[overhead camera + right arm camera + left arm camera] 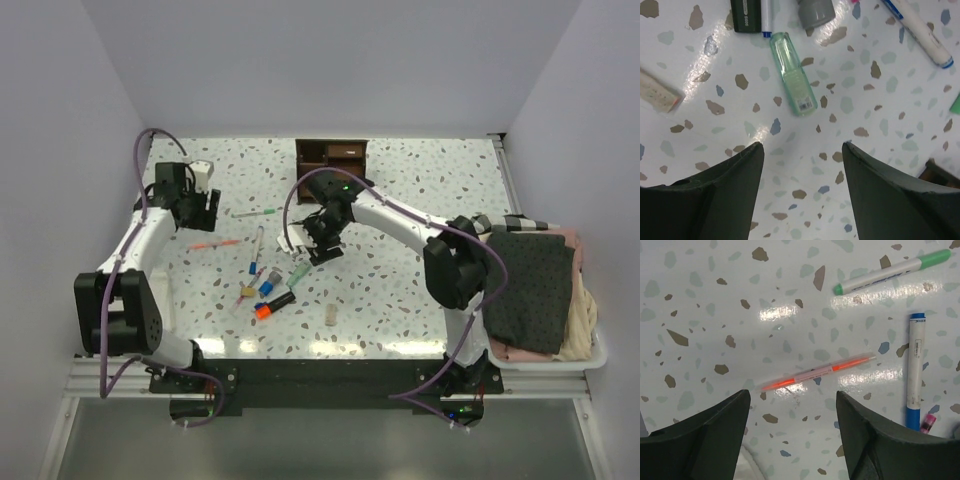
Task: Sort the stationery into containers
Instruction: Pick up the pen from the center of the board.
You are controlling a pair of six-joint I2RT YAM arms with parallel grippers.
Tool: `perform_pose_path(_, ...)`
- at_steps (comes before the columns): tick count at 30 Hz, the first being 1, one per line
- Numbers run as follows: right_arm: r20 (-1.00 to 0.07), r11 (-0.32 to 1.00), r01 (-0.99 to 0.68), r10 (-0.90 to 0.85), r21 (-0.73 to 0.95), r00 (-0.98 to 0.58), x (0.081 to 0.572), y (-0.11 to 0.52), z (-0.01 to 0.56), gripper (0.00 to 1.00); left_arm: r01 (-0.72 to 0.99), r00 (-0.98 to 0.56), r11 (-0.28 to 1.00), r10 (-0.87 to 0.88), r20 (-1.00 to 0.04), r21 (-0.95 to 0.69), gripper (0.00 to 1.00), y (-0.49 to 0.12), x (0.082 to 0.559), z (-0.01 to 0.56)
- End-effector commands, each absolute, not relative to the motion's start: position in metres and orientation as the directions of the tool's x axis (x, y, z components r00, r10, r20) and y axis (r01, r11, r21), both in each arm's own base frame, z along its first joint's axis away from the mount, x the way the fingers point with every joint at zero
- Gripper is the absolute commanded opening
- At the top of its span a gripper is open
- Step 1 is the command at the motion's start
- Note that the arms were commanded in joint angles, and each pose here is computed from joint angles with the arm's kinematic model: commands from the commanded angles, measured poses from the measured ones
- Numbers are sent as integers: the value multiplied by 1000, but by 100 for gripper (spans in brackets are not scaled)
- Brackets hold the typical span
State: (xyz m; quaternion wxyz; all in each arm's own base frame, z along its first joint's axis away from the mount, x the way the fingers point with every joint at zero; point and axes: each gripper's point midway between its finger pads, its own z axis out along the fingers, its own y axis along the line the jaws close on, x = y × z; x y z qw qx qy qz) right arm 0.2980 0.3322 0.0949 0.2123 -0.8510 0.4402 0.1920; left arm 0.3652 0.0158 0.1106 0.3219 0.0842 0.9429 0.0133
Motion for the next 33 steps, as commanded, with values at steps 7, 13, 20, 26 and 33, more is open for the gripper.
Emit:
perform_pose_path(7, -529, -603, -739, -539, -302, 656, 306, 377, 90, 65, 184, -764, 982, 172, -621, 46, 75, 16, 332, 122)
perform_pose_path(13, -590, -570, -754, -501, -326, 634, 282, 420, 102, 63, 172, -748, 981, 190, -636, 90, 76, 22, 322, 118)
perform_pose_path(20, -568, -575, -735, -490, -359, 661, 261, 444, 108, 62, 84, -767, 996, 83, -636, 29, 78, 24, 323, 116)
perform_pose_path(26, -535, -585, -716, -493, -380, 686, 250, 457, 105, 62, 20, -779, 999, 47, -626, 49, 79, 38, 318, 113)
perform_pose_path(33, -530, -551, -741, -526, -383, 665, 251, 470, 104, 63, 81, -795, 997, 71, -603, 12, 79, 42, 319, 97)
